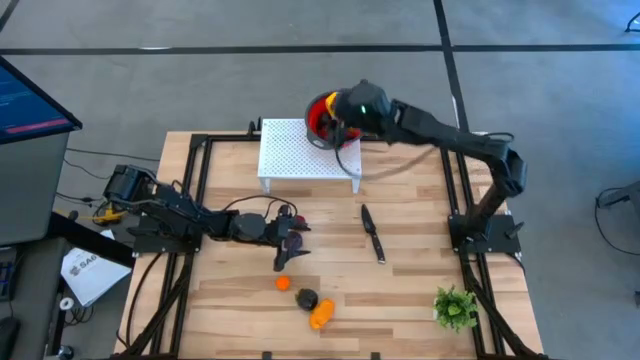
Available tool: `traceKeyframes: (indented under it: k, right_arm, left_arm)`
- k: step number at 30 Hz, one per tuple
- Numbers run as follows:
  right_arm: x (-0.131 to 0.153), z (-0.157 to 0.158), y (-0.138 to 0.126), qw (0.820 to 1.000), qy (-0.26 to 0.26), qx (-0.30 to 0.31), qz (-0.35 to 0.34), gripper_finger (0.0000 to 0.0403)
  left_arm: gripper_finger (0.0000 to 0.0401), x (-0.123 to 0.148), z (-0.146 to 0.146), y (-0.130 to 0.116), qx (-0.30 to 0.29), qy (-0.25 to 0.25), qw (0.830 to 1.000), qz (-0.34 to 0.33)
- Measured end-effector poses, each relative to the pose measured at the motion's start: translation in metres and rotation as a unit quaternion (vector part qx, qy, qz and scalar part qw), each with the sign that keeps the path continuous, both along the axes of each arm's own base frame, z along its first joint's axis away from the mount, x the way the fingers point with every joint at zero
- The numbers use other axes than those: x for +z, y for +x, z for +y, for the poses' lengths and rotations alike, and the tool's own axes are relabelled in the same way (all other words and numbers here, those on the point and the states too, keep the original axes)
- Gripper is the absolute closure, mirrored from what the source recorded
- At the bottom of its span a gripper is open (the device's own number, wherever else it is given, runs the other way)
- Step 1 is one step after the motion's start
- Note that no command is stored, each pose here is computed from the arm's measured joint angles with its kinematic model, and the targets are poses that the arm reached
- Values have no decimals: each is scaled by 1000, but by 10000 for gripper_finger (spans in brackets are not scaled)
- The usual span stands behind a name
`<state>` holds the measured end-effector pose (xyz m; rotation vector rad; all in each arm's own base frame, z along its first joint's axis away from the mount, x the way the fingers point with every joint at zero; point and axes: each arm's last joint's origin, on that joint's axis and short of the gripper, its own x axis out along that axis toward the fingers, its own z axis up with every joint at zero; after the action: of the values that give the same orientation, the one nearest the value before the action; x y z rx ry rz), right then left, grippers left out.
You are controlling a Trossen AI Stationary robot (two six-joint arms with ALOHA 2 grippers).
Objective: Pick & Place Fruit
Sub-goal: Put the red pomegranate into the strainer bowl on the shelf
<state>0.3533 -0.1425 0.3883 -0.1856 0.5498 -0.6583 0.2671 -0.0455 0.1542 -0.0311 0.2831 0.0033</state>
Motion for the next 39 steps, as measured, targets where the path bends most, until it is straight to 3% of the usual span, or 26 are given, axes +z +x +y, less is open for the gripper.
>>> traceKeyframes:
  k: [5, 12, 17, 22, 29, 32, 39]
  right_arm:
    - [-8, 80, 1, 993, -21, 116, 9, 97]
    - [-99, 157, -3, 980, 30, 195, -4, 98]
    - [-162, 186, -11, 973, 98, 201, -62, 98]
    - [-214, 193, -5, 970, 150, 176, -71, 98]
    - [-279, 167, 14, 978, 160, 126, -50, 107]
    - [-292, 152, 19, 976, 173, 113, -69, 119]
    - [-294, 134, 26, 954, 203, 204, -86, 128]
  left_arm:
    - [93, 0, -5, -1, 27, 11, 1000, -2]
    - [93, 13, -15, -11, 62, 25, 998, -11]
    - [93, 27, -11, -29, 77, -17, 996, 33]
    - [107, 22, 0, -40, 85, -61, 989, 104]
    - [159, -6, 13, -46, 121, -87, 977, 152]
    - [187, -17, 21, -48, 161, -89, 970, 159]
    - [248, -33, 30, -42, 177, -86, 974, 113]
